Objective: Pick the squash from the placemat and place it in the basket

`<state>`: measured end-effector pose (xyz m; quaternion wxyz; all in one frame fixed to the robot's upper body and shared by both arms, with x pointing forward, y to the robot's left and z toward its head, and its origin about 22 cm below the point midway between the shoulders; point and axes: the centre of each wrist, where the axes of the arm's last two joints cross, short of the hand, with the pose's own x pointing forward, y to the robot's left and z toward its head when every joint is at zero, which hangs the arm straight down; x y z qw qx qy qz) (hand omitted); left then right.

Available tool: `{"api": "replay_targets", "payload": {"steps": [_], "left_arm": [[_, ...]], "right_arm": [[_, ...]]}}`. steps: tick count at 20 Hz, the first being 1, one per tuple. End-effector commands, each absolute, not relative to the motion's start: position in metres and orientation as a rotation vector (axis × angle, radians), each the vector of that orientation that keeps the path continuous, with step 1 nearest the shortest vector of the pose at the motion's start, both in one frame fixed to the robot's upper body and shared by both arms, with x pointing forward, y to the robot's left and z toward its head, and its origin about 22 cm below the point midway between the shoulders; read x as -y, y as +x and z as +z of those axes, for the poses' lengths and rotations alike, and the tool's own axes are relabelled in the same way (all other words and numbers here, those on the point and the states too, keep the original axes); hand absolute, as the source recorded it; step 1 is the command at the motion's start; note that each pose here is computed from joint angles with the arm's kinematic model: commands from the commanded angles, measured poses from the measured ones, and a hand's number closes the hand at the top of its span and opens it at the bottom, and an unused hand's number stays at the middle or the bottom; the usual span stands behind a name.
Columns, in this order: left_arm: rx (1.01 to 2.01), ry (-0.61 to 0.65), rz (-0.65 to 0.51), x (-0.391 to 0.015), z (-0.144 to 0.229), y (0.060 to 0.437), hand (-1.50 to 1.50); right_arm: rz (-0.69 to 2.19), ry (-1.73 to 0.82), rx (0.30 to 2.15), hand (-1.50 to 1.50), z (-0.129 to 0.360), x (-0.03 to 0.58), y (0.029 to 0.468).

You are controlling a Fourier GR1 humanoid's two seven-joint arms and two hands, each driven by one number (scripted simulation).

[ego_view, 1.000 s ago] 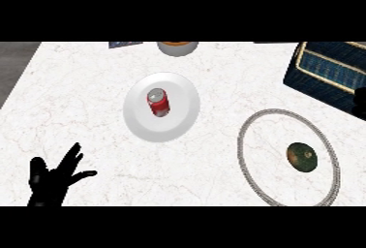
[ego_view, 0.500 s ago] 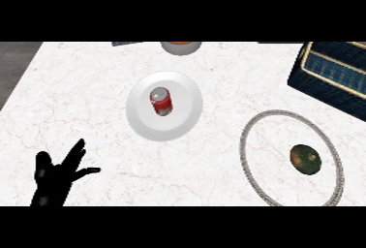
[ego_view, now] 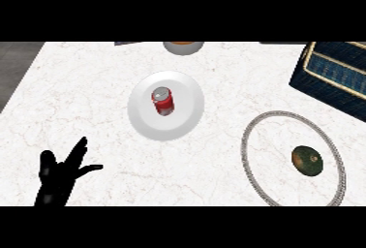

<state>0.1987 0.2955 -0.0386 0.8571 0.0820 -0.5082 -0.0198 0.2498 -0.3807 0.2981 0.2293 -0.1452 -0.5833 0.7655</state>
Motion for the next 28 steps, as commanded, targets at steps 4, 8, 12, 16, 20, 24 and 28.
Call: {"api": "replay_targets", "payload": {"steps": [4, 8, 12, 16, 20, 24, 28], "left_arm": [[1.016, 0.142, -0.045, -0.277, -0.049, 0.205, 0.00], [1.006, 0.141, -0.049, -0.282, -0.058, 0.196, 0.00], [1.006, 0.140, -0.045, -0.297, -0.058, 0.195, 0.00], [1.024, 0.142, -0.048, -0.285, -0.058, 0.197, 0.00], [1.026, 0.146, -0.062, -0.290, -0.052, 0.186, 0.00], [1.016, 0.148, -0.038, -0.293, -0.041, 0.197, 0.00], [1.018, 0.164, -0.033, -0.296, -0.051, 0.197, 0.00]], "right_arm": [[2.130, -0.074, 1.570, -1.50, 0.254, 0.404, 0.255], [2.138, -0.052, 1.575, -1.50, 0.225, 0.401, 0.257], [2.127, -0.037, 1.595, -1.50, 0.185, 0.388, 0.260], [2.186, -0.124, 1.527, -1.50, 0.175, 0.380, 0.276], [2.167, -0.117, 1.513, -1.50, 0.168, 0.377, 0.285], [2.189, -0.093, 1.504, -1.50, 0.131, 0.389, 0.275], [2.207, -0.082, 1.488, -1.50, 0.112, 0.383, 0.298]]}}
